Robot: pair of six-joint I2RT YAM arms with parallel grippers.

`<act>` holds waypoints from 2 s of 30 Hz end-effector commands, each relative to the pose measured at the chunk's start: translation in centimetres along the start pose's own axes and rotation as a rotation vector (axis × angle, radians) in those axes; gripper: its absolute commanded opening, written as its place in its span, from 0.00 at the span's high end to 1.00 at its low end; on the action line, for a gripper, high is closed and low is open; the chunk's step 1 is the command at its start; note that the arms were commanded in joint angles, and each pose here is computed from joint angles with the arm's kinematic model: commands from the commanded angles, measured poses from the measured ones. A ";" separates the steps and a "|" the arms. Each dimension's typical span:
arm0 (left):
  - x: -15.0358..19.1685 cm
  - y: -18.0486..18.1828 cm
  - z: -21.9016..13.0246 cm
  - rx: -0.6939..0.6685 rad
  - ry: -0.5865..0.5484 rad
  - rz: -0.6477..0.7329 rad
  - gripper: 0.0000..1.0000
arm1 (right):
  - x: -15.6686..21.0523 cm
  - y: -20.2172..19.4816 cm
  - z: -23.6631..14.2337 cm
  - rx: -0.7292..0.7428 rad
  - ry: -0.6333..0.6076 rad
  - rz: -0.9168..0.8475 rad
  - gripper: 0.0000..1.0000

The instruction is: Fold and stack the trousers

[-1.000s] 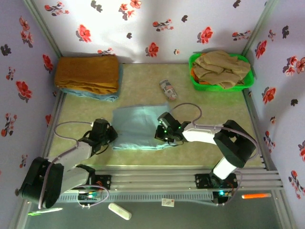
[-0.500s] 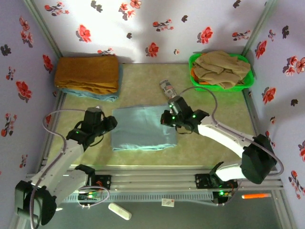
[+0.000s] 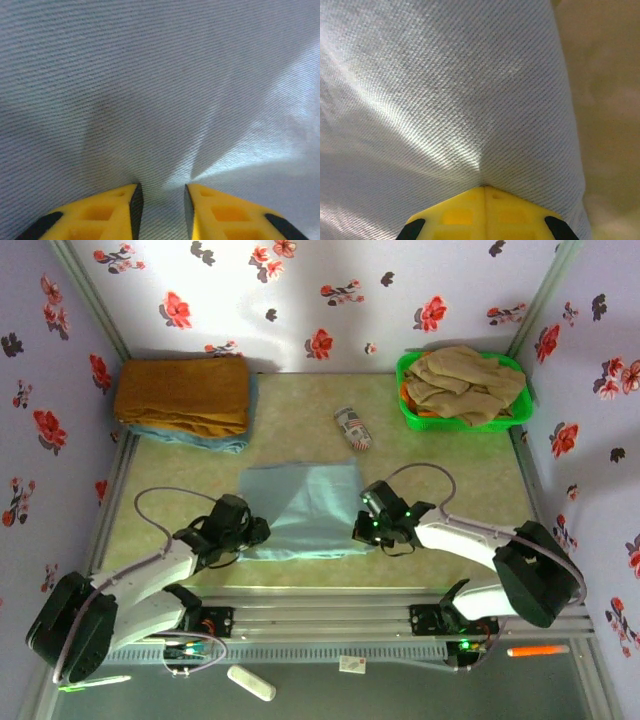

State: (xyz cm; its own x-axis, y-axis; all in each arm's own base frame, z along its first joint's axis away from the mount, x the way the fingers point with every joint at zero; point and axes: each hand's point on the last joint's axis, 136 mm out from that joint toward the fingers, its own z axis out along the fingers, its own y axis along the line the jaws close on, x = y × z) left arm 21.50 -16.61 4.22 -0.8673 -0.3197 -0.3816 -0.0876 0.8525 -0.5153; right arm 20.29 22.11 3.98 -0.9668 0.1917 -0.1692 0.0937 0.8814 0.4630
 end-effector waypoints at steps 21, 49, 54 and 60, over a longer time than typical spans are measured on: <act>-15.7 0.5 -8.8 -0.117 -0.280 -0.075 0.19 | -13.7 3.7 4.0 0.124 -0.038 -0.074 1.00; -28.0 4.3 9.1 -0.576 -0.153 0.276 0.39 | -11.4 5.3 -9.4 -0.078 -0.235 -0.112 0.61; -28.2 5.1 10.8 -0.597 -0.120 0.303 0.87 | -11.6 4.9 -9.2 -0.075 -0.226 -0.103 0.61; -26.9 3.3 11.0 -0.526 -0.076 0.292 1.00 | -11.8 5.0 -9.6 -0.080 -0.228 -0.105 0.63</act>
State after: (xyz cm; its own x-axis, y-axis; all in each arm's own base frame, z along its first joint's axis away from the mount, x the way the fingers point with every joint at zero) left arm 49.82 -8.40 4.18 -0.8525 -0.0672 -0.5184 -0.1311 0.9875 0.0875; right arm 30.21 20.30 16.80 -0.8826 0.2223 -0.4141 -0.0190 0.8635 0.5041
